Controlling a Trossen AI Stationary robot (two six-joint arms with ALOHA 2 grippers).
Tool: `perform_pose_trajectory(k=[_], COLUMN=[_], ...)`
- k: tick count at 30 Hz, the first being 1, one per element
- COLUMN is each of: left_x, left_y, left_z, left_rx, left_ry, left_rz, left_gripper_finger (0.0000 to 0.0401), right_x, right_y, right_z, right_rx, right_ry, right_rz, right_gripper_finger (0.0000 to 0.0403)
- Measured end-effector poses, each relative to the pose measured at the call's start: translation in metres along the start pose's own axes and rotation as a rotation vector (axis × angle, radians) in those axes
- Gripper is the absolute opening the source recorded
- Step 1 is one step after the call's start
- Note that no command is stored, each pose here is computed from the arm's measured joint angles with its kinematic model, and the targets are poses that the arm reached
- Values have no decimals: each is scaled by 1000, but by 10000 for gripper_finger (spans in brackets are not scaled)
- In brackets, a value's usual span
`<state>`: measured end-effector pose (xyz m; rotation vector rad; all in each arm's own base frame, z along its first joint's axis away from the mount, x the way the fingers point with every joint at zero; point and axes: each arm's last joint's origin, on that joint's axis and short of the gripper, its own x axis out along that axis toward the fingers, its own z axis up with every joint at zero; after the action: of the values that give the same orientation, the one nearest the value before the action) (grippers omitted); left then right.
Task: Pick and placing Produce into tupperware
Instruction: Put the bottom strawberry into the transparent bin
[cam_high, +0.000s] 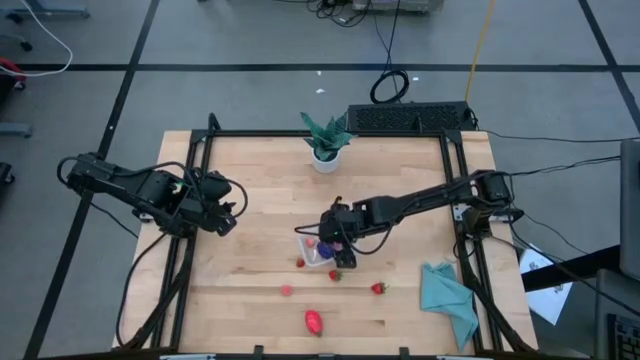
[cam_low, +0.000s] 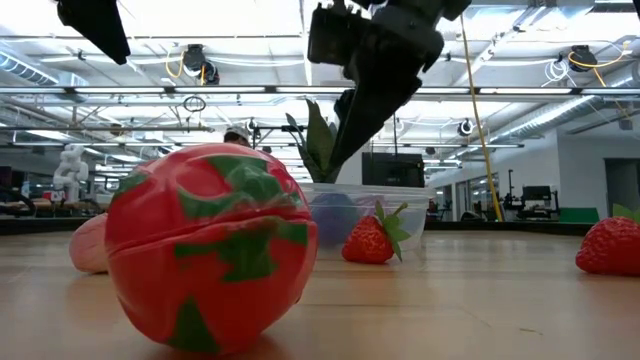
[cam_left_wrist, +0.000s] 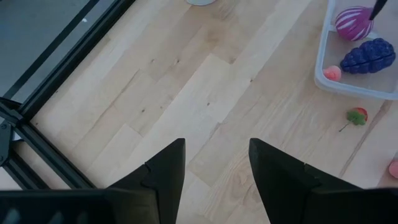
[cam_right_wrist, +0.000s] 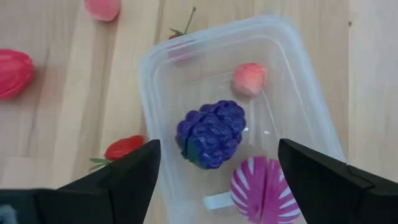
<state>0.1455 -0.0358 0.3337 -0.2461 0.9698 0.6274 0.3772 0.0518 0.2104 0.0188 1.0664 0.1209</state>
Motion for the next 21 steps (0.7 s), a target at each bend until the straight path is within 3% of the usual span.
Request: perform_pose_trajectory(k=[12,21], left_x=[0,8], left_y=[-2,-19], left_z=[0,2], left_rx=[-11,20], left_ry=[17,40], left_rz=[-36,-56], left_gripper_finger=[184,184], right_x=[-8,-22], right_y=[3,4], right_z=[3,14], right_rx=[66,-2], right_ry=[43,1], right_rz=[0,11], right_gripper_finger=[316,270])
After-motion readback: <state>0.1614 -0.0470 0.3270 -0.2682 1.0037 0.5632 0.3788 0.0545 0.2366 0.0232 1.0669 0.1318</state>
